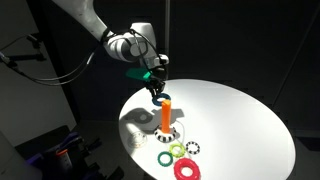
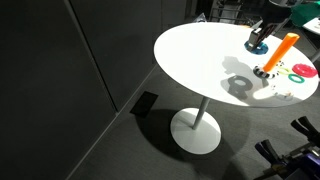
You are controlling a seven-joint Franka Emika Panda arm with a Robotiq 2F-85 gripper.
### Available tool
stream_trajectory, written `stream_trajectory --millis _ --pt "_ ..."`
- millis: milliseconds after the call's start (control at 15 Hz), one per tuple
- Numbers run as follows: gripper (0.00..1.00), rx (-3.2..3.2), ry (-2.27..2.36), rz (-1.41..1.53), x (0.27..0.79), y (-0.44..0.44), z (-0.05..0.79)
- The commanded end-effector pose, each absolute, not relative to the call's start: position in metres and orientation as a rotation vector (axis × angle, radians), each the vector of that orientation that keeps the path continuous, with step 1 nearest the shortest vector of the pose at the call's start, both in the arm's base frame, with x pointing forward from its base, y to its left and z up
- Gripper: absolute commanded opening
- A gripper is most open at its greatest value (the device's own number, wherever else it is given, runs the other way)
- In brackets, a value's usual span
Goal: Put the blue ring on the stack
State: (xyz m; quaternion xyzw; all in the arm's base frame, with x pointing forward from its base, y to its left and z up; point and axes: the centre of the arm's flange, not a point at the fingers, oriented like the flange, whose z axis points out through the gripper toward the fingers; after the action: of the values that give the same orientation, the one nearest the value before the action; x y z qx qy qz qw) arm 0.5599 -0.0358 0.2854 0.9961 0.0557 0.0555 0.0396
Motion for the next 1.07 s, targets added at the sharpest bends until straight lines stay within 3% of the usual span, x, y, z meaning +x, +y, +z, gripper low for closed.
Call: stream_trajectory --millis 0,1000 --pt "0.1 3.053 0.184 0.159 0.572 -0.046 0.32" --pt "0.1 3.082 0.157 0.094 0.581 -0.075 0.4"
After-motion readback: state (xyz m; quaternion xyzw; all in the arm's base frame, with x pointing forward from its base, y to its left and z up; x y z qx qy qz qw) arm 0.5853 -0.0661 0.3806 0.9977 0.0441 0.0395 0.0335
